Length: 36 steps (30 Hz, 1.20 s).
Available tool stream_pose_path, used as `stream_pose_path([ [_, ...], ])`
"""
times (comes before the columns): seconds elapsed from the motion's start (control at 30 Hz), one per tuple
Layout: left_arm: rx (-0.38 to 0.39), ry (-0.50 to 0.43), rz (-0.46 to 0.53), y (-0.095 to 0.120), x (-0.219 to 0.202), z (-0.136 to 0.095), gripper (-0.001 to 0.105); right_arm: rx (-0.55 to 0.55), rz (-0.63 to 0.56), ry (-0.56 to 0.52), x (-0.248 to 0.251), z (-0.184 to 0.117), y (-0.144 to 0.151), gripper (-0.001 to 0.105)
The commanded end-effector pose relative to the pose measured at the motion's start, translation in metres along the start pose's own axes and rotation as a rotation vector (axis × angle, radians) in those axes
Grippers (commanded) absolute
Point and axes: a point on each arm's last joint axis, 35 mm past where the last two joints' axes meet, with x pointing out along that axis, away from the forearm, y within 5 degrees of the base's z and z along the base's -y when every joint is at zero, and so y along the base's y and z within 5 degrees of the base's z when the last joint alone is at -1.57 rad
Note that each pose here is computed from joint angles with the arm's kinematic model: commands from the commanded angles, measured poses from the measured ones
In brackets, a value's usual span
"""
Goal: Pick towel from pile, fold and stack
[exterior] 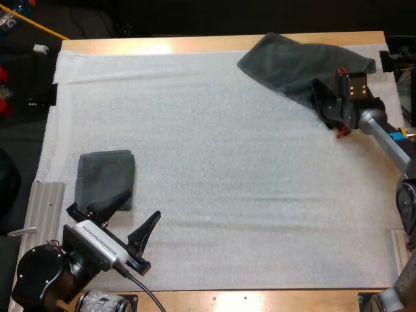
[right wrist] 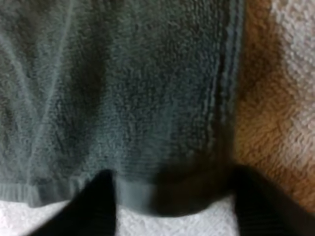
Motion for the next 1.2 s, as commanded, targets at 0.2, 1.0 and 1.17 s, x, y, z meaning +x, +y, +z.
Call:
stream_pose_path([
  [0.2, -0.001, -0.013, -0.014, -0.002, -0.001, 0.003, 0.061, -0.052, 0.024, 0.011, -0.006, 0.001, 0.005, 0.0],
  [1.0, -0.018, 0.022, -0.009, 0.004, 0.011, 0.004, 0.061, -0.908, 0.258, 0.118, -0.202, -0.1, 0.121, 0.0],
  [1.17, -0.003, -0.008, -0.014, 0.003, 0.011, 0.008, 0.061, -1.057, 0.18, 0.398, -0.212, -0.156, 0.112, 0.0],
])
